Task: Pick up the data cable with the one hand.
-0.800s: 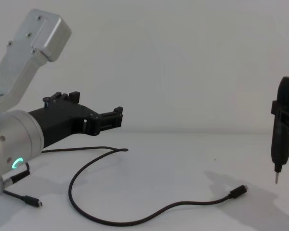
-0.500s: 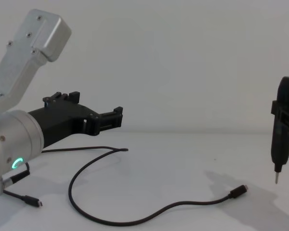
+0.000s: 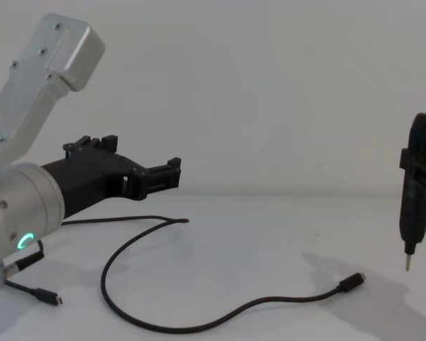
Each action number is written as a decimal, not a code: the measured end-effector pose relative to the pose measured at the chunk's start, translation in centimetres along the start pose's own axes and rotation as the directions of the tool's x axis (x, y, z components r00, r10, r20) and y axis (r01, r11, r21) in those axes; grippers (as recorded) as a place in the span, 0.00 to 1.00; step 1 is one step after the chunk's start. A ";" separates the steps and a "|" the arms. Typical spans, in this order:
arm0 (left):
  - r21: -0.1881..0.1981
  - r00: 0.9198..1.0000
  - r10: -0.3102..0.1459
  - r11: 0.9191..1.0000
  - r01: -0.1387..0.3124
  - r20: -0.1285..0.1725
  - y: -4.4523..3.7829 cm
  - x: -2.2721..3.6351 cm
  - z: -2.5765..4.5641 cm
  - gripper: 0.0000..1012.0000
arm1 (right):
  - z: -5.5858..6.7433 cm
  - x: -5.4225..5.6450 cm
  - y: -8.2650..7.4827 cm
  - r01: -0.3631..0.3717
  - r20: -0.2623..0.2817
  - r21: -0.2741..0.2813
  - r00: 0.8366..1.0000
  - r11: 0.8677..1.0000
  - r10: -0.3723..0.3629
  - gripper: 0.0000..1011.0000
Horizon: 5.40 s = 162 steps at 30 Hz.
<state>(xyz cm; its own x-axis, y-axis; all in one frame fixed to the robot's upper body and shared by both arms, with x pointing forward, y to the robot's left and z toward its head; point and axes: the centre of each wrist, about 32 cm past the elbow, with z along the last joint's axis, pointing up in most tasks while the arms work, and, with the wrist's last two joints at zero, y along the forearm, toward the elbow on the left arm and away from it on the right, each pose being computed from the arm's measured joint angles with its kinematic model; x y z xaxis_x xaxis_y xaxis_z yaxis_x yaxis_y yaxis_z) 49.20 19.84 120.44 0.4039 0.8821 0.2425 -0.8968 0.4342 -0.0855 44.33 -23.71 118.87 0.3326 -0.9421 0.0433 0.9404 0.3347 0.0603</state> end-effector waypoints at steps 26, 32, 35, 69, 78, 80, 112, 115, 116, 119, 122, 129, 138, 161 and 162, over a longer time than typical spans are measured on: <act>0.007 0.999 -0.046 0.999 0.046 0.008 -0.06 0.30 0.55 0.99 | 0.0 0.0 0.0 0.000 0.000 0.000 1.000 1.000 0.000 0.27; 0.027 0.993 -0.118 0.993 0.117 0.013 -0.08 0.86 1.32 0.99 | 0.0 0.0 0.0 0.000 0.000 0.000 1.000 1.000 0.000 0.27; 0.043 0.987 -0.161 0.986 0.160 0.016 -0.02 1.27 1.75 0.99 | 0.0 0.0 0.0 0.000 0.000 0.000 1.000 1.000 0.000 0.27; 0.242 0.834 -0.551 0.809 0.536 -0.007 0.56 4.70 3.09 0.99 | 0.0 0.0 0.0 0.000 0.000 0.000 1.000 1.000 0.000 0.27; 0.265 0.795 -0.607 0.763 0.590 -0.021 -0.72 3.81 2.67 0.99 | 0.0 0.0 0.0 0.000 0.000 0.000 1.000 1.000 0.000 0.27; 0.271 0.786 -0.618 0.753 0.600 -0.023 -1.05 3.57 2.56 0.99 | 0.0 0.0 0.0 0.000 0.000 0.000 1.000 1.000 0.000 0.27; 0.337 0.758 -0.651 0.707 0.622 -0.034 -5.06 1.20 1.03 0.99 | 0.0 0.0 0.0 0.000 0.000 0.000 1.000 1.000 0.000 0.27; 0.345 0.762 -0.647 0.708 0.617 -0.035 -5.45 1.05 0.81 0.99 | 0.0 0.0 0.0 0.000 0.000 0.000 1.000 1.000 0.000 0.27; 0.347 0.762 -0.646 0.708 0.616 -0.035 -5.53 1.01 0.76 0.99 | 0.0 0.0 0.0 0.000 0.000 0.000 1.000 1.000 0.000 0.27; 0.352 0.764 -0.644 0.708 0.613 -0.036 -5.82 0.88 0.62 0.99 | 0.0 0.0 0.0 0.000 0.000 0.000 1.000 1.000 0.000 0.27; 0.356 0.765 -0.643 0.707 0.611 -0.036 -6.07 0.75 0.51 0.99 | 0.0 0.0 0.0 0.000 0.000 0.000 1.000 1.000 0.000 0.27; 0.359 0.767 -0.640 0.707 0.609 -0.041 -6.49 0.57 0.32 0.99 | 0.0 0.0 0.0 0.000 0.000 0.000 1.000 1.000 0.000 0.27; 0.360 0.767 -0.641 0.705 0.611 -0.046 -6.82 0.40 0.22 0.88 | 0.0 0.0 0.0 0.000 0.000 0.000 1.000 1.000 0.000 0.27; 0.363 0.768 -0.638 0.705 0.609 -0.048 -7.03 0.38 0.07 0.17 | 0.0 0.0 0.0 0.000 0.000 0.000 1.000 1.000 0.000 0.27; 0.363 0.768 -0.638 0.705 0.609 -0.048 -7.03 0.37 0.08 0.16 | 0.0 0.0 0.0 0.000 0.000 0.000 1.000 1.000 0.000 0.27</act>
<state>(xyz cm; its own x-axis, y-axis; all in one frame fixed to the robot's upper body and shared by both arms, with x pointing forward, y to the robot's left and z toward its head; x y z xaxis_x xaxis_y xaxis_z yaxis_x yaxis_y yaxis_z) 55.64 17.10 121.20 0.8915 0.4092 0.1945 -0.4521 0.7769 0.4381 44.33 -23.71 118.87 0.3326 -0.9421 0.0433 0.9404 0.3348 0.0604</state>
